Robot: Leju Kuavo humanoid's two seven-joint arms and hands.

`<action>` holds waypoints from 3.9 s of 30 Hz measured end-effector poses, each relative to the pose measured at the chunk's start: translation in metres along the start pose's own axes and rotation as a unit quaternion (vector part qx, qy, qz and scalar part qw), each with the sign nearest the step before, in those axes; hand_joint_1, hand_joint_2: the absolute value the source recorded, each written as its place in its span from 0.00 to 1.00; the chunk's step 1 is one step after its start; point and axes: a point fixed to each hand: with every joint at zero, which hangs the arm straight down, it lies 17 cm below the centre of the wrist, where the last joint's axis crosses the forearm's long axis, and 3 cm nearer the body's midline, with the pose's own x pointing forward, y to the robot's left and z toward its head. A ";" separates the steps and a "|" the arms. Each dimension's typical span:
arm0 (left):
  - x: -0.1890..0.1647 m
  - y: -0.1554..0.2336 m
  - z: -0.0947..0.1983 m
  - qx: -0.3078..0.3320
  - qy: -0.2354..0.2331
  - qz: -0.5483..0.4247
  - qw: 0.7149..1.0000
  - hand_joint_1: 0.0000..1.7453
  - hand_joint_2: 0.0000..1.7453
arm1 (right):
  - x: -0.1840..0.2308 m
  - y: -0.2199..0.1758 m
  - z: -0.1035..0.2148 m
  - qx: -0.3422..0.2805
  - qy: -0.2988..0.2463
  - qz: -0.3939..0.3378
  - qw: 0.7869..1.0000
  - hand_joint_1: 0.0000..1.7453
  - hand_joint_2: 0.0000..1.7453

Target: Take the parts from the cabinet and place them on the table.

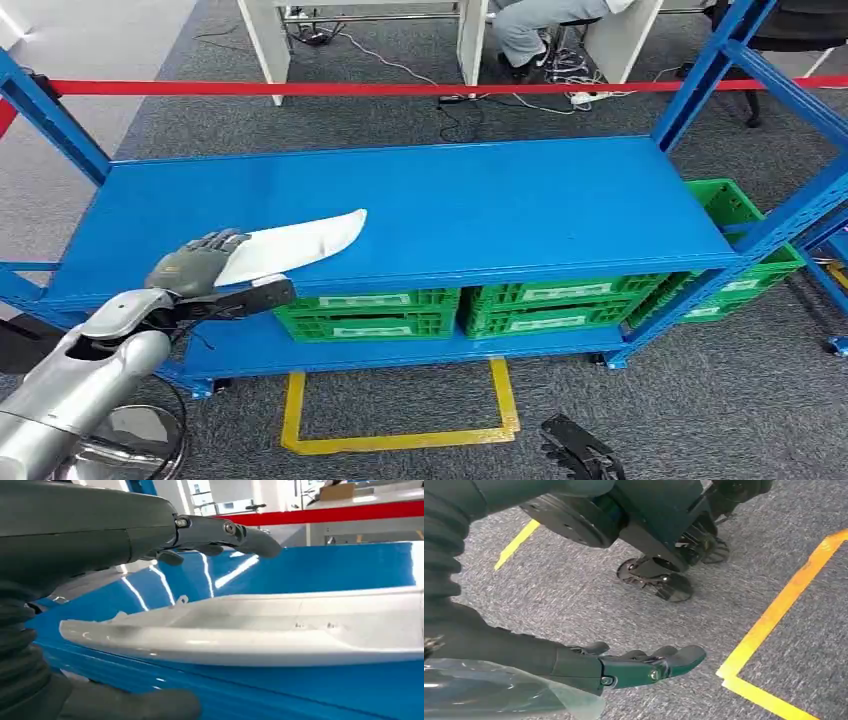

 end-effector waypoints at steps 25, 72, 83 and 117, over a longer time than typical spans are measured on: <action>-0.007 -0.007 -0.006 -0.022 0.005 -0.003 1.000 1.00 1.00 | -0.002 0.000 0.002 0.000 0.001 -0.008 1.000 0.00 1.00; 0.065 0.139 0.228 0.430 -0.077 0.300 0.848 1.00 1.00 | -0.034 -0.034 0.045 -0.109 -0.034 -0.165 0.980 0.00 1.00; 0.048 0.129 0.242 0.433 -0.048 0.312 0.844 1.00 1.00 | -0.041 -0.032 0.055 -0.119 -0.046 -0.211 0.969 0.00 1.00; 0.063 0.130 0.221 0.408 -0.077 0.364 0.834 1.00 1.00 | -0.073 -0.028 0.102 -0.146 -0.019 -0.263 0.953 0.00 1.00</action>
